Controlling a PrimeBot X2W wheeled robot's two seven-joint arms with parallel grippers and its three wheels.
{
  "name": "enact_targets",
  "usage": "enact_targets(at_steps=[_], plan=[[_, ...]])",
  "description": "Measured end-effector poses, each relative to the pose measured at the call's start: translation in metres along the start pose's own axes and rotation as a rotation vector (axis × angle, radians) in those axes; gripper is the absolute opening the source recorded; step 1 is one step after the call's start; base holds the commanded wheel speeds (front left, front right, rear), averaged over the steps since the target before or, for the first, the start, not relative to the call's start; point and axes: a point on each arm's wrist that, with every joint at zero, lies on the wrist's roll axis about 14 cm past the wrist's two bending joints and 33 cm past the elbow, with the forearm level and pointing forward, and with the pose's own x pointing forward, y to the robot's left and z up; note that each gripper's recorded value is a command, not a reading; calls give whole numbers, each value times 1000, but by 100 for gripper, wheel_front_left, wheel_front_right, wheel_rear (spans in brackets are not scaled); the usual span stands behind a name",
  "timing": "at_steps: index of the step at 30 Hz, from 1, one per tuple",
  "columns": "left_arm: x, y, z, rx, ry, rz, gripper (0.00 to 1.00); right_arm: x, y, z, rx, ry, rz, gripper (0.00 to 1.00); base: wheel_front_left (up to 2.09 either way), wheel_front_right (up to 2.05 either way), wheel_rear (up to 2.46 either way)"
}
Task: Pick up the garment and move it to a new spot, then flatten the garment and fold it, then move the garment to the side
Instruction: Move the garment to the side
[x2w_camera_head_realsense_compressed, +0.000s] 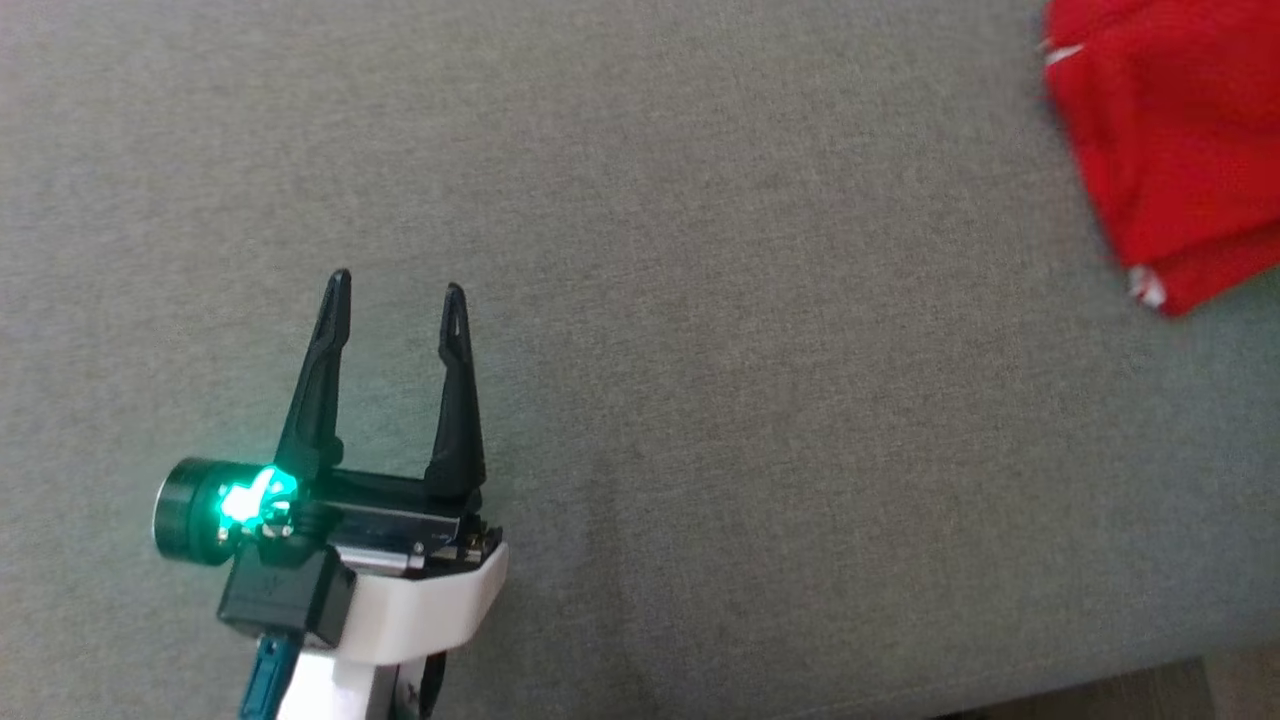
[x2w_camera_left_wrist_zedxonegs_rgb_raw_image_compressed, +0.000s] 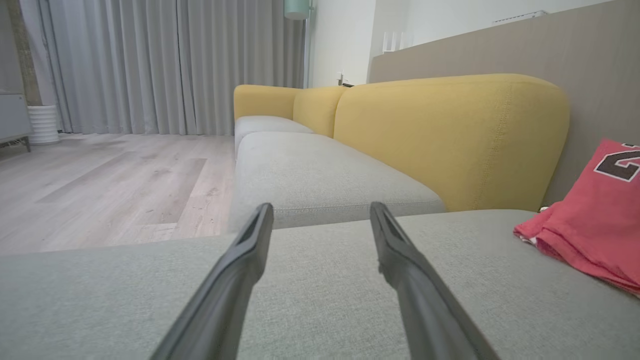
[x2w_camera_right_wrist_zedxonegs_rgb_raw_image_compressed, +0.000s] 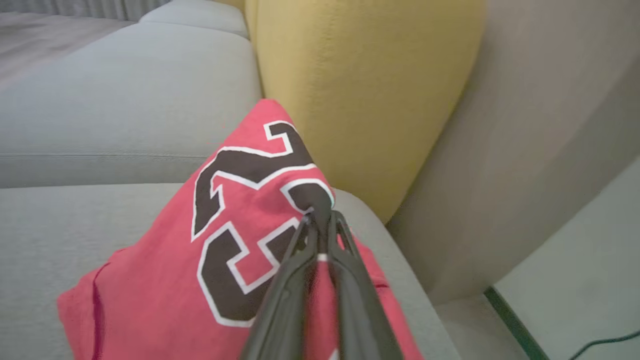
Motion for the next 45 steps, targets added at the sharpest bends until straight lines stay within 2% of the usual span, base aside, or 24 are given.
enact_targets(at_steps=[3, 4, 5, 6, 8, 10, 11, 18, 19, 22, 25, 28, 33, 40, 45], plan=[[5, -3, -9, -12, 15, -11, 100, -3, -28, 5, -7, 0, -82, 0, 0, 0, 0], [6, -4, -11, -14, 18, -15, 100, -5, -36, 6, -14, 2, -110, 16, 0, 0, 0], [7, -5, -12, -17, 21, -18, 100, -7, -43, 8, -26, -1, -134, 88, 0, 0, 0], [8, -6, -14, -19, 23, -25, 100, -9, -48, 11, -37, -8, -156, 100, 0, 0, 0], [9, -7, -13, -16, 21, -29, 100, -12, -46, 14, -48, -25, -174, 100, 0, 0, 0], [8, -8, -8, -13, 13, -32, 100, -15, -29, 13, -44, -39, -152, 100, 0, 0, 0], [6, -9, -4, -16, 8, -31, 100, -21, -5, 3, -28, -31, -113, 100, 0, 0, 0], [-15, -4, 19, -23, -14, 8, 100, -65, 97, -40, 90, -10, 100, 100, 0, 0, 0], [-15, -4, 19, -23, -14, 8, 100, -65, 97, -40, 90, -10, 100, 100, 0, 0, 0], [-36, 1, 21, -21, 5, 49, 100, -92, 149, -46, 179, -46, 225, 100, 0, 0, 0], [-54, 8, 31, -2, -4, 92, 100, -119, 186, -48, 239, -89, 327, 100, 0, 0, 0], [-69, 12, 42, -2, -26, 121, 100, -136, 200, -45, 273, -118, 369, 100, 0, 0, 0], [-105, 19, 47, 12, -23, 175, 100, -164, 203, -1, 343, -271, 373, 100, 0, 0, 0], [-130, 30, 53, 27, -41, 228, 100, -202, 215, 13, 273, -355, 417, 100, 0, 0, 0], [-141, 33, 50, 43, -28, 245, 100, -216, 215, 5, 244, -352, 417, 100, 0, 0, 0]])
